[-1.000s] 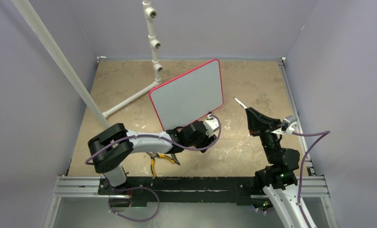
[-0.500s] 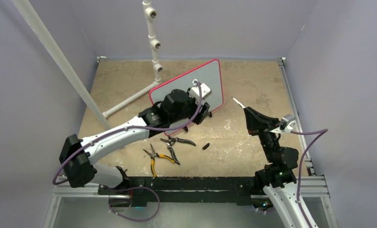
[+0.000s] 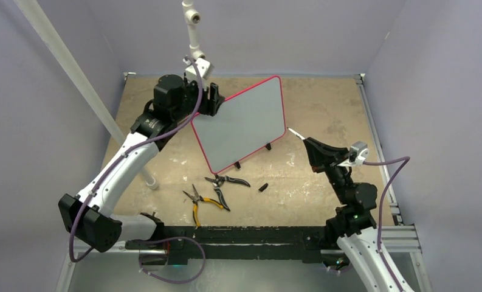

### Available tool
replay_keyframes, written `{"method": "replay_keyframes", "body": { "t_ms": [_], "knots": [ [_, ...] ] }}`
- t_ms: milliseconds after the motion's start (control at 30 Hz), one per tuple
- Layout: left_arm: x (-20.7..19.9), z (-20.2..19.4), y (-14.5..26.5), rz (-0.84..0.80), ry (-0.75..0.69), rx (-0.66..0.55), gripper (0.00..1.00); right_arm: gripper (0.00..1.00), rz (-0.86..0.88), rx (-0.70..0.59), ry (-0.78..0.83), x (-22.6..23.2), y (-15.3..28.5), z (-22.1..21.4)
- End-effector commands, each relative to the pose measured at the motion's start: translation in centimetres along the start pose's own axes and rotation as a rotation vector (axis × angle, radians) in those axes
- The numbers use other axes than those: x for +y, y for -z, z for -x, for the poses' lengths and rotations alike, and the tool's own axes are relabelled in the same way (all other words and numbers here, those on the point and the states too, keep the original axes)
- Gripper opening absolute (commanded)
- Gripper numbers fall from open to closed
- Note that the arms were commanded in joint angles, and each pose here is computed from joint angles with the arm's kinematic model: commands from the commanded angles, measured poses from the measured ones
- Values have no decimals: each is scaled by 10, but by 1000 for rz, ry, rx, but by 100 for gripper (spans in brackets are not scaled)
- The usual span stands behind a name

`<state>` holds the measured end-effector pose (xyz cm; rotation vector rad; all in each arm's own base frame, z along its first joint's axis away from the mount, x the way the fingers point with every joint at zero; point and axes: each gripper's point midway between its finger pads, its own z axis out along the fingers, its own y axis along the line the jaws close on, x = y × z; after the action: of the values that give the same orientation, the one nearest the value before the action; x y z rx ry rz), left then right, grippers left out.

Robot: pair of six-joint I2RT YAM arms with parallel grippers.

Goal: Write a sentence on the whiteboard

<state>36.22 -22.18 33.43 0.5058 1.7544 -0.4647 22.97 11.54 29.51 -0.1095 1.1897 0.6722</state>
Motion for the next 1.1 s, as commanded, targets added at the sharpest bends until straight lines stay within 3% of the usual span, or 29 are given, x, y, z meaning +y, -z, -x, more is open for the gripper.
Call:
{"method": "replay_keyframes", "body": {
  "t_ms": [0, 133, 300, 600, 733, 1067],
  "knots": [
    [23, 38, 24, 9, 73, -110, 57, 0, 51, -31, 26, 9, -3, 9],
    [44, 20, 36, 15, 138, -106, 58, 0, 74, -24, 32, 12, -5, 8],
    [35, -7, 45, -36, 163, -57, 59, 0, 135, 9, 37, 22, -13, 5],
    [55, -36, 63, 107, 162, -30, 60, 0, 203, 42, 46, 32, -20, 1],
    [48, -43, 65, 73, 164, -18, 60, 0, 220, 51, 46, 34, -23, -1],
    [36, -66, 73, 18, 146, -55, 50, 0, 295, 47, 60, 46, -47, 4]
  ]
}}
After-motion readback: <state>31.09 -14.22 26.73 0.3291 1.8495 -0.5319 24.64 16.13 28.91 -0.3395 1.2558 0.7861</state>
